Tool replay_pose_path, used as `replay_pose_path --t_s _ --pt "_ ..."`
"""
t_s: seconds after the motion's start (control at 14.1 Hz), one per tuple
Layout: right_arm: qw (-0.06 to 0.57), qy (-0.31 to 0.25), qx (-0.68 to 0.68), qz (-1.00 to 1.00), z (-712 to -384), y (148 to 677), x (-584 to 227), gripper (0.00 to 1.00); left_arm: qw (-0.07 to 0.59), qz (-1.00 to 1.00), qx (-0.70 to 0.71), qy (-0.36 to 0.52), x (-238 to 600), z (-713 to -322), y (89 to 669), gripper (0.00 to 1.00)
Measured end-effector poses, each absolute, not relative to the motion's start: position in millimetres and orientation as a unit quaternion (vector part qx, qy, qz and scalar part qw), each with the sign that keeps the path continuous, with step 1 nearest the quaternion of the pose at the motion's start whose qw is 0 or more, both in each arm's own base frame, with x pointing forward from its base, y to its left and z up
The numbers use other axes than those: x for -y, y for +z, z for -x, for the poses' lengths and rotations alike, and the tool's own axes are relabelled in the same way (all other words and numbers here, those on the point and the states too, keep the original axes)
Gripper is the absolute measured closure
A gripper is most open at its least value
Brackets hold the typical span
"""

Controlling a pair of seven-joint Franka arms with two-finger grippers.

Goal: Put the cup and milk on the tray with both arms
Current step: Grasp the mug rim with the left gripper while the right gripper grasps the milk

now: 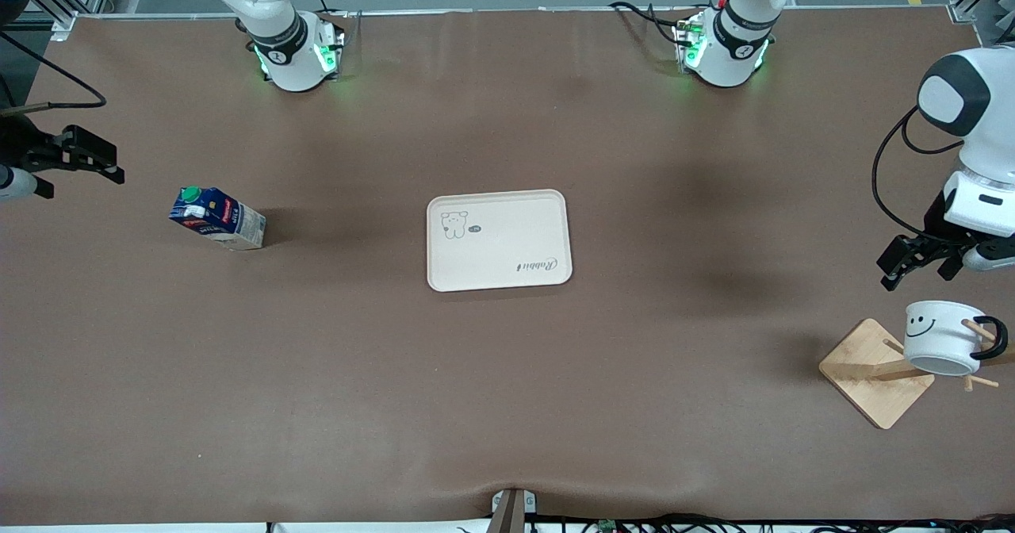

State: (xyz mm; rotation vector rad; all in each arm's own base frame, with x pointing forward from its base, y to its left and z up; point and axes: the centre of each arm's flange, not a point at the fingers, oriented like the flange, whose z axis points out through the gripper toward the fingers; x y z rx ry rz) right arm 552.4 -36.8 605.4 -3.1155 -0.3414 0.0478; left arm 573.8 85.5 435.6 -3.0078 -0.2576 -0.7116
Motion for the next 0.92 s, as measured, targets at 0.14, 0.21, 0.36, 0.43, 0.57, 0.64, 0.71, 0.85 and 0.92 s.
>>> replay_pose_path --t_s 0.14,0.21,0.36,0.43,0.57,0.64,0.71,0.85,0.92 --pt "0.004 0.019 0.11 0.994 -554.7 601.1 35.8 0.0 0.027 0.969 0.07 -0.237 -95.1 -572.6 436.1 0.0" --pt "0.005 0.021 0.11 0.994 -555.8 598.9 36.0 0.0 0.032 0.968 0.066 -0.241 -103.1 -571.2 436.1 0.0" --pt "0.005 0.021 0.107 0.994 -556.3 598.1 38.9 0.0 0.038 0.965 0.063 -0.253 -112.9 -570.0 435.0 0.0" --pt "0.005 0.021 0.105 0.994 -556.3 598.9 41.2 0.0 0.038 0.963 0.063 -0.258 -113.6 -570.8 432.6 0.0" --pt "0.004 0.018 0.106 0.994 -556.5 601.1 41.1 0.0 0.037 0.961 0.062 -0.266 -112.7 -574.6 424.1 0.0" --pt "0.004 0.018 0.106 0.994 -556.7 600.9 40.3 0.0 0.036 0.961 0.061 -0.269 -112.5 -576.7 418.7 0.0" --pt "0.005 0.019 0.106 0.994 -557.2 599.9 40.2 0.0 0.035 0.96 0.061 -0.272 -112.5 -578.8 413.4 0.0" --pt "0.005 0.021 0.106 0.994 -558.4 597.9 40.8 0.0 0.033 0.958 0.06 -0.28 -112.4 -582.3 405.2 0.04" --pt "0.005 0.02 0.106 0.994 -559.0 598.7 40.9 0.0 0.033 0.957 0.06 -0.281 -112.5 -583.6 402.5 0.12"
